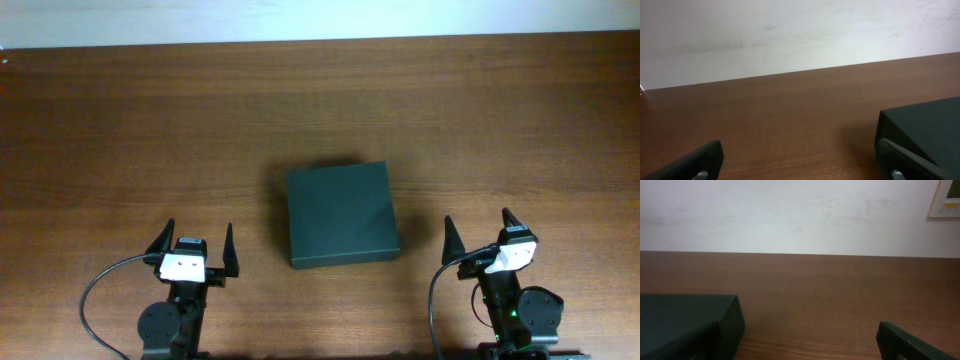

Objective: Pack container

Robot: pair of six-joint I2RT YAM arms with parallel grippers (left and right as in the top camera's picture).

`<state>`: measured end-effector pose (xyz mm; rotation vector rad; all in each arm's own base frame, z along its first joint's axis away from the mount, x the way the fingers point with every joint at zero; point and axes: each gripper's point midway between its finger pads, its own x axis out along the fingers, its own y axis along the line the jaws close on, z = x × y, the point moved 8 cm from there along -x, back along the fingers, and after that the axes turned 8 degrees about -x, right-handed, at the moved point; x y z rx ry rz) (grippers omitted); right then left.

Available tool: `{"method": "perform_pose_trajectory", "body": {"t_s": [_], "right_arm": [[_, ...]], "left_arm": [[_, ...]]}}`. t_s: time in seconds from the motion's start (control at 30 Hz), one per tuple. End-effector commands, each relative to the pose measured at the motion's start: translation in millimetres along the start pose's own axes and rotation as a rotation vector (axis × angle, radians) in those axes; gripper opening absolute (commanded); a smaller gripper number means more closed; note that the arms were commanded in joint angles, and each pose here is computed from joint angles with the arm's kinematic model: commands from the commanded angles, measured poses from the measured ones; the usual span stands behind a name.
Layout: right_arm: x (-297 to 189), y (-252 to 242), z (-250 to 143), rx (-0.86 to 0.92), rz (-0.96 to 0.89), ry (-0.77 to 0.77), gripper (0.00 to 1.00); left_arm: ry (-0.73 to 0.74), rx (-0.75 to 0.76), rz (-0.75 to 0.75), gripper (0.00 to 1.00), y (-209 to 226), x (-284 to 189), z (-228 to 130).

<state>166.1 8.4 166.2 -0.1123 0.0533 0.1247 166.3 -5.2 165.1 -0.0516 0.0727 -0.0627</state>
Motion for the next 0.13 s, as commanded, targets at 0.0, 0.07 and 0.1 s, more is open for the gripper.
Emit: {"method": "perform_pose_trajectory", "body": {"t_s": [0.0, 0.07, 0.1], "right_arm": [[-0.3, -0.8, -1.7, -0.006, -0.008, 0.002, 0.99], [-0.3, -0.8, -1.7, -0.006, -0.008, 0.002, 0.99], [-0.3, -0.8, -1.7, -0.006, -0.008, 0.002, 0.99]], "left_arm": [[0.001, 0.019, 0.018, 0.99, 2.2, -0.2, -1.3], [0.001, 0.019, 0.018, 0.99, 2.2, -0.2, -1.3], [0.001, 0.019, 0.017, 0.99, 2.1, -0.2, -1.3]]}}
